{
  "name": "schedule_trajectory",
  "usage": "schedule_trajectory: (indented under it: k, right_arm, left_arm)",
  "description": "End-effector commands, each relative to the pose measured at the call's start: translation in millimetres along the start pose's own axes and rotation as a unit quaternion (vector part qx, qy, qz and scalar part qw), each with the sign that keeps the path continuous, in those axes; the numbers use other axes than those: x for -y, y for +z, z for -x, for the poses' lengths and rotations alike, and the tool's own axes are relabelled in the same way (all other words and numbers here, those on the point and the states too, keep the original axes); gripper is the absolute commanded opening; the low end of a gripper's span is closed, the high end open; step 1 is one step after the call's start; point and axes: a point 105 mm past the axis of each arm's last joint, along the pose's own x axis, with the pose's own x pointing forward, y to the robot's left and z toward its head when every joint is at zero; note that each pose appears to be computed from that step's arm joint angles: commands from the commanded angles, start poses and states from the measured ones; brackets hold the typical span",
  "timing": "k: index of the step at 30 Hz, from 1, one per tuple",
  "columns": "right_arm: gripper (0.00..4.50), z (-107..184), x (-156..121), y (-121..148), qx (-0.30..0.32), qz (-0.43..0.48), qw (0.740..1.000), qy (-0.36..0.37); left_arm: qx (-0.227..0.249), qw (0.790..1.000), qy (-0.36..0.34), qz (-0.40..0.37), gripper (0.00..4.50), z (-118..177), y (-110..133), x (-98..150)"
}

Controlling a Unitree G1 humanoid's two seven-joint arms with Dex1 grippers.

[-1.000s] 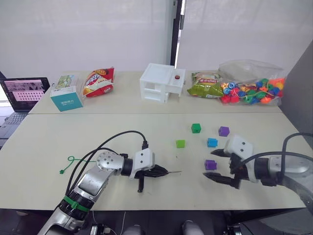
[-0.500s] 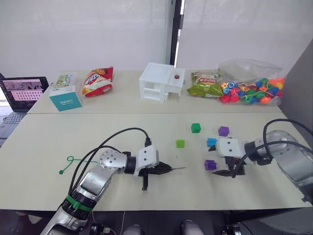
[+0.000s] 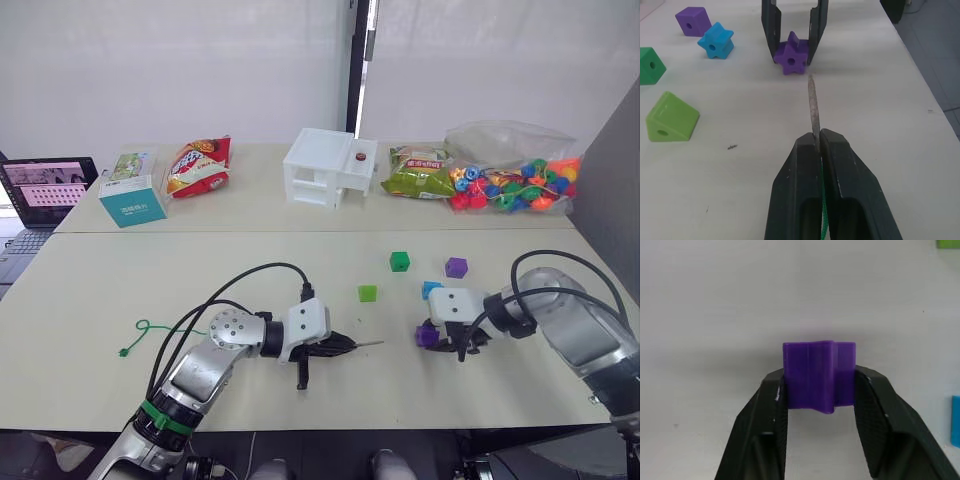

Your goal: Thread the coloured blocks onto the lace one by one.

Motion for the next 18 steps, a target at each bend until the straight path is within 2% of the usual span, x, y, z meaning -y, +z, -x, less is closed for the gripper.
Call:
schedule_trajectory:
  k: [1,5,18]
  right_arm:
    - [1.31,7.2,-3.2,18.8,0.026,0.005,1.000,-0.009]
    - [1.31,0.9,-19.5,25.8,0.030,0.000,1.000,0.006]
    - [1.31,-11.6,-26.8,25.3,0.020,-0.026,0.999,-0.010]
  left_arm:
    - [-0.005,1.000,-0.001,-0.026,0.00,-2.5,6.6,-0.4]
    - [-0.013,1.000,0.000,-0.028,0.00,-3.7,5.7,-1.2]
    - [-0.038,0.997,-0.030,-0.054,0.00,-8.6,2.0,5.8]
